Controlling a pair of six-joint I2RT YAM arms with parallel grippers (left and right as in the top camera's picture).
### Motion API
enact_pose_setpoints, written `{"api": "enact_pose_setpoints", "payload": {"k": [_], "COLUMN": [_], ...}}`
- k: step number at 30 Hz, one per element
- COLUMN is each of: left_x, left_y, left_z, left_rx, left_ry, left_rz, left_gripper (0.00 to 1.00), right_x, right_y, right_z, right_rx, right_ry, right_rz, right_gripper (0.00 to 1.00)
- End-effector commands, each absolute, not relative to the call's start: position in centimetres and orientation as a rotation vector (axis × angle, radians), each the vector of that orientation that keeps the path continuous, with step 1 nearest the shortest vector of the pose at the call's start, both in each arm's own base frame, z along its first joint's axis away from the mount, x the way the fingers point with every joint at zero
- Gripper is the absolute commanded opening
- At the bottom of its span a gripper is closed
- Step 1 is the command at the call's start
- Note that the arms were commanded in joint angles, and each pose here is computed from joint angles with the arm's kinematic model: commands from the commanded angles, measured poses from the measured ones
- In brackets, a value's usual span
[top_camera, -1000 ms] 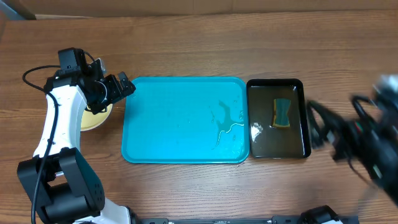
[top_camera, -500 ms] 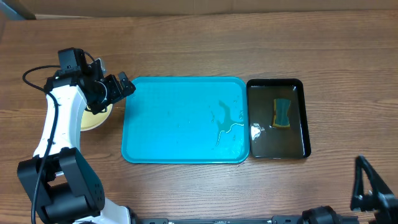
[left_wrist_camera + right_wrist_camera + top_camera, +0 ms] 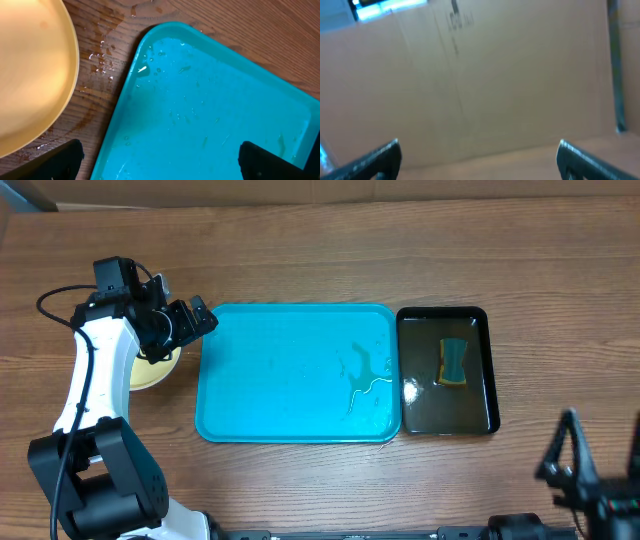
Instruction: Clean dirty plates on tray and stack at the side
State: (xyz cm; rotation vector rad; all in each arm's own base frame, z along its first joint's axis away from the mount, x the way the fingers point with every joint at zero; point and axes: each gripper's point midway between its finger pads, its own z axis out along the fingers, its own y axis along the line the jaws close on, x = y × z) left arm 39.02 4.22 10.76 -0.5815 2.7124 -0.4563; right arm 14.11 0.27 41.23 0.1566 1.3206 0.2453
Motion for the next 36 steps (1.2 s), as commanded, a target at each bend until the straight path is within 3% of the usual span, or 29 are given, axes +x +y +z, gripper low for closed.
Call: {"api": "enact_pose_setpoints", "payload": {"k": [1,12,24,36], "left_x": [39.0,39.0,39.0,39.0], "left_y": [4.0,4.0,4.0,4.0], "left_z": [11.6,11.6,11.6,11.6], "left_rx": [-0.535,-0.536,-0.536,-0.536], "left_ry": [2.698,2.698,2.698,2.698], "left_rz": [-0.457,-0.457,-0.457,-0.457], "left_gripper": [1.0,1.0,1.0,1.0], "right_x": [16.2,21.1,23.1,24.6], "right_y": [1.2,1.8,1.4,1.8], "right_z": [39.0,32.2,26.0,16.9], "right_rx": [0.111,0.122,0.162,0.134], "right_ry": [1.266,1.107,1.226,1.596], "right_rz": [0.28,0.369,0.341,0.258], "right_gripper": [1.0,1.0,1.0,1.0]}}
